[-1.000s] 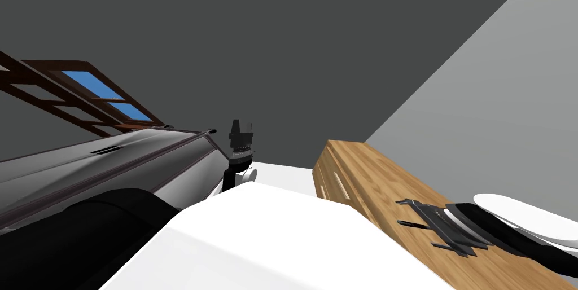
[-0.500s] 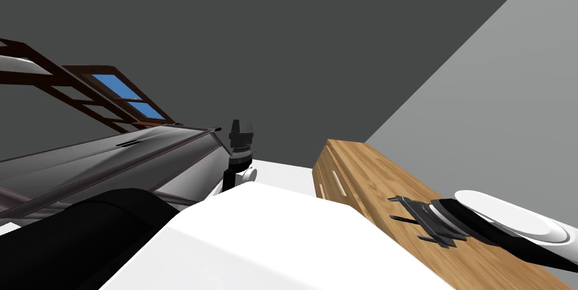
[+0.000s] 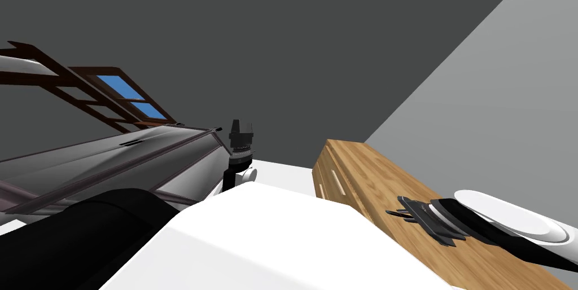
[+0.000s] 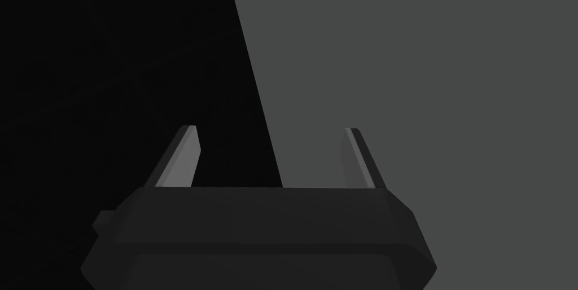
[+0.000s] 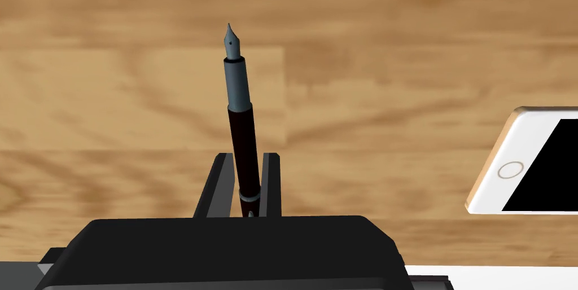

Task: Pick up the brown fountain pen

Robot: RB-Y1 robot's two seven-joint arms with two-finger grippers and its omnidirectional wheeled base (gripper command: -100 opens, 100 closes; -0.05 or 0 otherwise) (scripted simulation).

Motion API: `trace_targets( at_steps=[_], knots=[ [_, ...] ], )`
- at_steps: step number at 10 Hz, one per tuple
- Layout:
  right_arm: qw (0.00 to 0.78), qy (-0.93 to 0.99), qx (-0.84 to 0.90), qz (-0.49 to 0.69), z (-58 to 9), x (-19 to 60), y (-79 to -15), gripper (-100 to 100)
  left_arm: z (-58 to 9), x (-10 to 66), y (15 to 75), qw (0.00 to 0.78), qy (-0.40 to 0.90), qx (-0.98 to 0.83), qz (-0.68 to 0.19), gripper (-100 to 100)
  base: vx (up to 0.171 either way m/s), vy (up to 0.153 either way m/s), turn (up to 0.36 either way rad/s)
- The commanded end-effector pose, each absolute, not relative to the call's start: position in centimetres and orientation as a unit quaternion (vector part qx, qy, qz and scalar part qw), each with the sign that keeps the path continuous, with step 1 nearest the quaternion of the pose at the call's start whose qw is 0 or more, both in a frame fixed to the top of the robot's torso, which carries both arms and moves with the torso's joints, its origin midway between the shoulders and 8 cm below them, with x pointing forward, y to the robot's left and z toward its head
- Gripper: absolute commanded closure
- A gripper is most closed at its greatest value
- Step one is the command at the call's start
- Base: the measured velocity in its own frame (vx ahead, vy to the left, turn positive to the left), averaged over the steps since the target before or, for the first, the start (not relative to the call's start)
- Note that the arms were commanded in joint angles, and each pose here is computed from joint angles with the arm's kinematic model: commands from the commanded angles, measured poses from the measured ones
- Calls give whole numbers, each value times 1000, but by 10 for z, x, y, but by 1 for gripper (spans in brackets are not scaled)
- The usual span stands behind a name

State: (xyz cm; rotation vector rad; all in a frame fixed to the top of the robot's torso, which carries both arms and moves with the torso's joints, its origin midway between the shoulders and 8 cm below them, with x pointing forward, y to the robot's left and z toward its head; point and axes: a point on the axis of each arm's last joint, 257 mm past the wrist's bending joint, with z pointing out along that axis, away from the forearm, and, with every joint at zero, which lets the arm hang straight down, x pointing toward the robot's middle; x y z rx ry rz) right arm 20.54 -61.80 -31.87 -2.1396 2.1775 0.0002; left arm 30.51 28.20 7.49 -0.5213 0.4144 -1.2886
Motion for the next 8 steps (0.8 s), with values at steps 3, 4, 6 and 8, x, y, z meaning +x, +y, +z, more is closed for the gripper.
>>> trace_targets(
  at_steps=[3, 4, 6, 8],
  knots=[
    [43, 710, -703, 0, -316, 202, -624, 100, 75, 305, 282, 748, 190, -238, -589, 0, 13, 10, -30],
    [43, 708, -705, 0, -313, 200, -628, 100, 75, 305, 282, 748, 190, -238, -589, 0, 82, 65, -105],
    [42, 704, -709, 0, -308, 197, -636, 100, 75, 305, 282, 748, 189, -238, -589, 0, 65, 57, -54],
    [43, 700, -713, 0, -302, 193, -643, 100, 75, 305, 282, 748, 189, -238, -589, 0, 57, 47, -59]
  ],
)
